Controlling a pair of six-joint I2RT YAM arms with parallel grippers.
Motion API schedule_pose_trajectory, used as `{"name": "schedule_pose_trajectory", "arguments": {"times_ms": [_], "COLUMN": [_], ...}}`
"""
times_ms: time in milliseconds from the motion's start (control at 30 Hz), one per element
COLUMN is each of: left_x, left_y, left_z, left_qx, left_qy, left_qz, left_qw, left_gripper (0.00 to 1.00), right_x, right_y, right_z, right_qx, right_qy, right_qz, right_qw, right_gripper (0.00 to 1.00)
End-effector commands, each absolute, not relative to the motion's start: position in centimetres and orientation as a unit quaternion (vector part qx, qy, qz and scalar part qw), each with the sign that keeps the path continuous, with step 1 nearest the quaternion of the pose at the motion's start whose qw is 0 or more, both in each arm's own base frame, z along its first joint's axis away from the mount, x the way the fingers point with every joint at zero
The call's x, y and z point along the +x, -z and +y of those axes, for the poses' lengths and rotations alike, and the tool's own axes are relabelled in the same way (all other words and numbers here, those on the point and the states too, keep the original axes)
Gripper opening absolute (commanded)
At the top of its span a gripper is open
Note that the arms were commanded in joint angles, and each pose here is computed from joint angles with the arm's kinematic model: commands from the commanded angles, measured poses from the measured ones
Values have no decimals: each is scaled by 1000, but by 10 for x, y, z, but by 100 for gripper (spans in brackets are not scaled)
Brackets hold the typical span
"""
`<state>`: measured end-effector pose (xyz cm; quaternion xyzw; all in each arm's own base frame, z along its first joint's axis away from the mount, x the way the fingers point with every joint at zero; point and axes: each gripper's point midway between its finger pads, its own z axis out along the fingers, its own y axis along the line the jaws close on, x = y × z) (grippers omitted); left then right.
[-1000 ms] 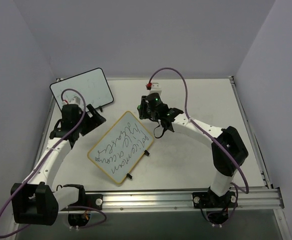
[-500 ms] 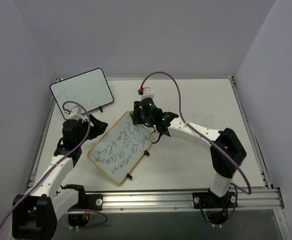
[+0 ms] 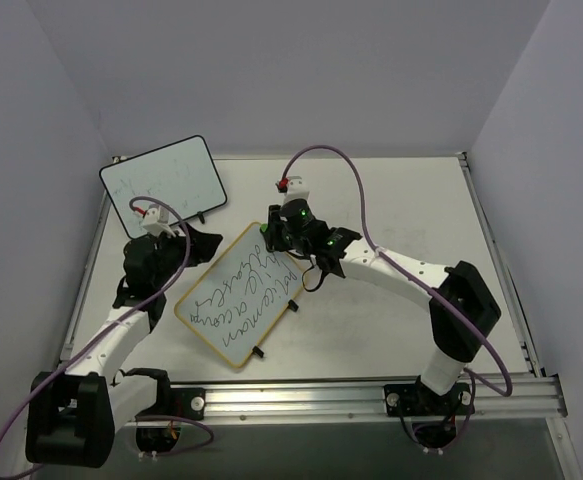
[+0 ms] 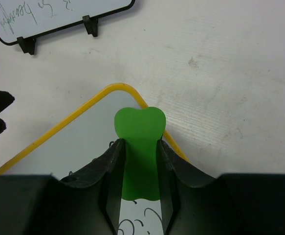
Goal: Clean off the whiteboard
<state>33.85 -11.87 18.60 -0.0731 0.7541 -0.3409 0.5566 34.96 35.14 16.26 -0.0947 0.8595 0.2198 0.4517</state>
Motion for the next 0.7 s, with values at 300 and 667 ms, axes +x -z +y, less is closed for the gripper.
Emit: {"name": "schedule_pose_trajectory", "arguments": {"times_ms": [300, 667], "left_x": [354, 345], "left_y": [-192, -188], "left_z": [-146, -156], "left_qx": [42, 62], "left_qy": [391, 416], "left_qz": [736, 732], "left_qw": [551, 536], "left_gripper": [70, 64], "right_x": [335, 333], "right_y": [-180, -163], "right_z": [342, 346], "right_qx": [-101, -98], "right_qy": [-221, -236], "right_qz": [844, 839], "right_qw": [478, 480], "right_gripper": [8, 7]}}
